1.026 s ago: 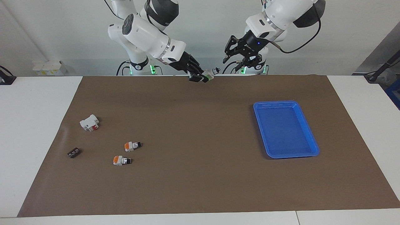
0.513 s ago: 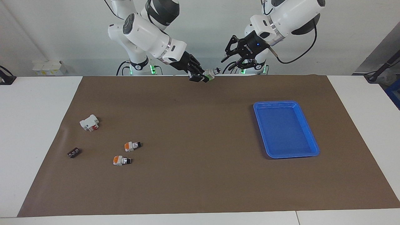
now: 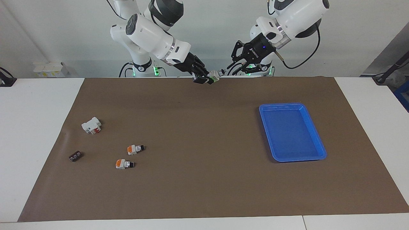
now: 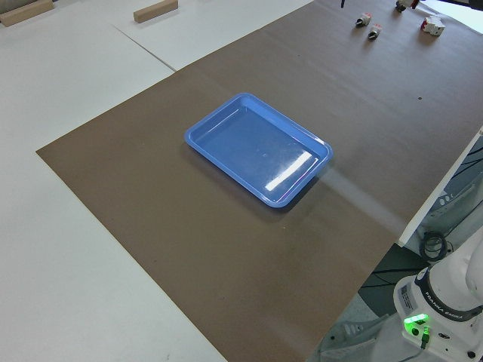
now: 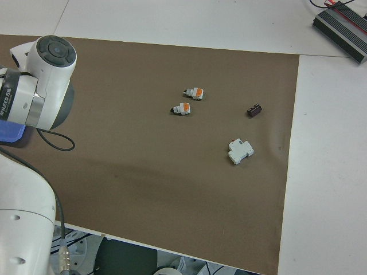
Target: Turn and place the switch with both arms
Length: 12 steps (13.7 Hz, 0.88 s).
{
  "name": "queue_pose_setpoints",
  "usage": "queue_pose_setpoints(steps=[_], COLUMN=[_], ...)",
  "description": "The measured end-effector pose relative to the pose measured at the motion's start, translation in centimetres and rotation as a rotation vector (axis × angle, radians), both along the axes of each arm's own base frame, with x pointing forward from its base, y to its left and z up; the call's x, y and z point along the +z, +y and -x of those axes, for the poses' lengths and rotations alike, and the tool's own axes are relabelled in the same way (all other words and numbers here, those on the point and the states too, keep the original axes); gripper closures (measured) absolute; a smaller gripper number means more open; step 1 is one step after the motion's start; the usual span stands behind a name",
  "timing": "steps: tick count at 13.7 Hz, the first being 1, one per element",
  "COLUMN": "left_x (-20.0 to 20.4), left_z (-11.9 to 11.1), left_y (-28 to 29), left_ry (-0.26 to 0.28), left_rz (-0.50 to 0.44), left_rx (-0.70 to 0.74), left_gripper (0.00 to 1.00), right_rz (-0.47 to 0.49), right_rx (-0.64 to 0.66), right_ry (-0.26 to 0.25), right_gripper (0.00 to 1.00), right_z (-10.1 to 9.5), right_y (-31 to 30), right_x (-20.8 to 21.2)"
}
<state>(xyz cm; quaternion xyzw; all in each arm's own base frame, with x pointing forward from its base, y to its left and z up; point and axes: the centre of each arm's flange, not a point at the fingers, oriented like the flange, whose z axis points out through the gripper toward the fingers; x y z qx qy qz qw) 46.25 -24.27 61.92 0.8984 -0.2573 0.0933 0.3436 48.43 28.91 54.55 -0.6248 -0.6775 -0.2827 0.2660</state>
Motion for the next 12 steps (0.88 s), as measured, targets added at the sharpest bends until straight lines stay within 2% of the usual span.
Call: queue_pose_setpoints(steps=[9,11,12], left_x=[-0.8,-0.9,-0.9], left_z=[0.8,0.8,0.8], left_y=[-1.6,-1.6,-1.6], left_ry=[-0.011,-0.010,-0.009], left_rz=[0.020,0.023,0.026], left_rx=[-0.044,-0.046,-0.045], left_gripper=[0.70,0.71,0.79], right_rz=[0.001,0.001,0.001], right_rx=[0.006,0.006,0.005], right_ry=[0.000,0.002,0.001], right_gripper=[0.67,0.67,0.67], right_z=[0.2,0.2,0.2], right_y=[0.4,0.4,0.4], right_x=[-0.2,-0.2,-0.2])
